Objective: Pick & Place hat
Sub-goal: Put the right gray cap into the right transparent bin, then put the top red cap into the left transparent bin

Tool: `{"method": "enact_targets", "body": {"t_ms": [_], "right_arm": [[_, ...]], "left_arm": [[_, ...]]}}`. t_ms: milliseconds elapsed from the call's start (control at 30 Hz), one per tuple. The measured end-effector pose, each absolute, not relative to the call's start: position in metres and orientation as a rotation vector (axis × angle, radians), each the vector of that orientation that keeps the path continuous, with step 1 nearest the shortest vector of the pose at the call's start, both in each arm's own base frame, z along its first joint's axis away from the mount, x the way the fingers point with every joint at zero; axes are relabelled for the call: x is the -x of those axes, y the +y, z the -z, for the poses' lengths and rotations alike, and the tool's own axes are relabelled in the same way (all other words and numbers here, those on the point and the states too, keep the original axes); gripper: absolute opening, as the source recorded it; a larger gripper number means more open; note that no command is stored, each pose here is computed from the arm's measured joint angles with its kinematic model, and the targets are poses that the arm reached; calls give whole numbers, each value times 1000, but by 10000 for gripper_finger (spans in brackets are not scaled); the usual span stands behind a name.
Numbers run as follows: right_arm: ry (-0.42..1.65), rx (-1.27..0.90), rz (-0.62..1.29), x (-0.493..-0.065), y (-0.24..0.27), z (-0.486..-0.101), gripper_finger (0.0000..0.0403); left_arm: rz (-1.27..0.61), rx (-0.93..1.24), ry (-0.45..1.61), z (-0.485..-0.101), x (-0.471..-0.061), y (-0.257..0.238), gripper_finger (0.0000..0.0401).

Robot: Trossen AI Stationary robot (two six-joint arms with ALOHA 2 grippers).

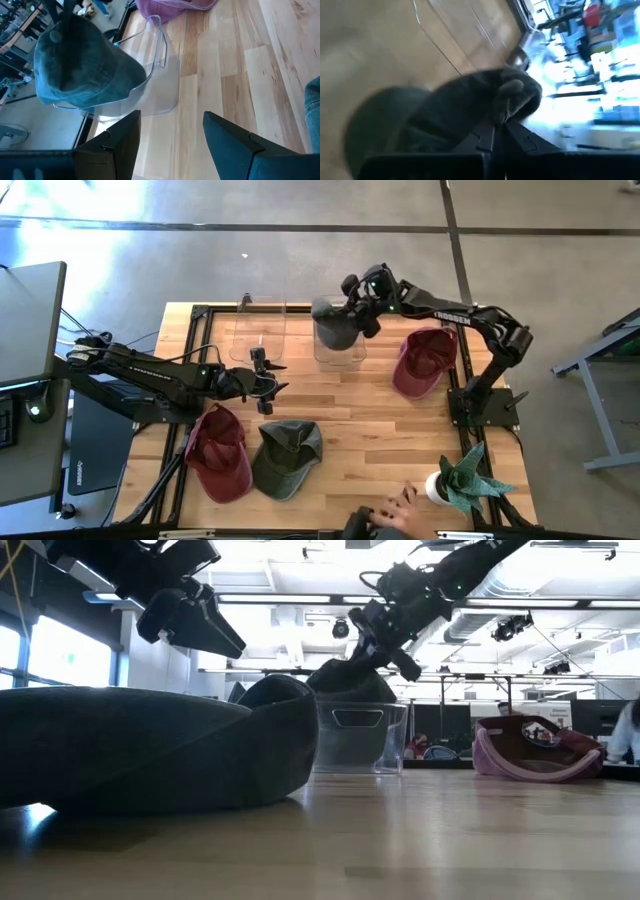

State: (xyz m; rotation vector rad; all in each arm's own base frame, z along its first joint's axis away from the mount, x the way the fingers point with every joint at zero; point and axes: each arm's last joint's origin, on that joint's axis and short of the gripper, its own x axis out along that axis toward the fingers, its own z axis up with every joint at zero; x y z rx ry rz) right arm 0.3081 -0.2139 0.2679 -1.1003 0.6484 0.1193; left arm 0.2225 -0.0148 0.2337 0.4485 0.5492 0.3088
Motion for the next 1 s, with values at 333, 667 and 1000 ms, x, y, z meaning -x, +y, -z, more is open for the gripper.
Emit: {"method": "enact_targets", "body": {"t_ms": [333, 667, 1000], "right_arm": [[759, 1172, 57, -318, -248, -240, 36], [693, 859, 295, -311, -231, -275, 185], [690, 208, 510, -286, -166, -317, 225]], "left_arm": [[-318, -448, 543, -234, -223, -15, 206], [-315, -451, 553, -233, -222, -14, 206], [-313, -444, 552, -233, -222, -15, 206]]}}
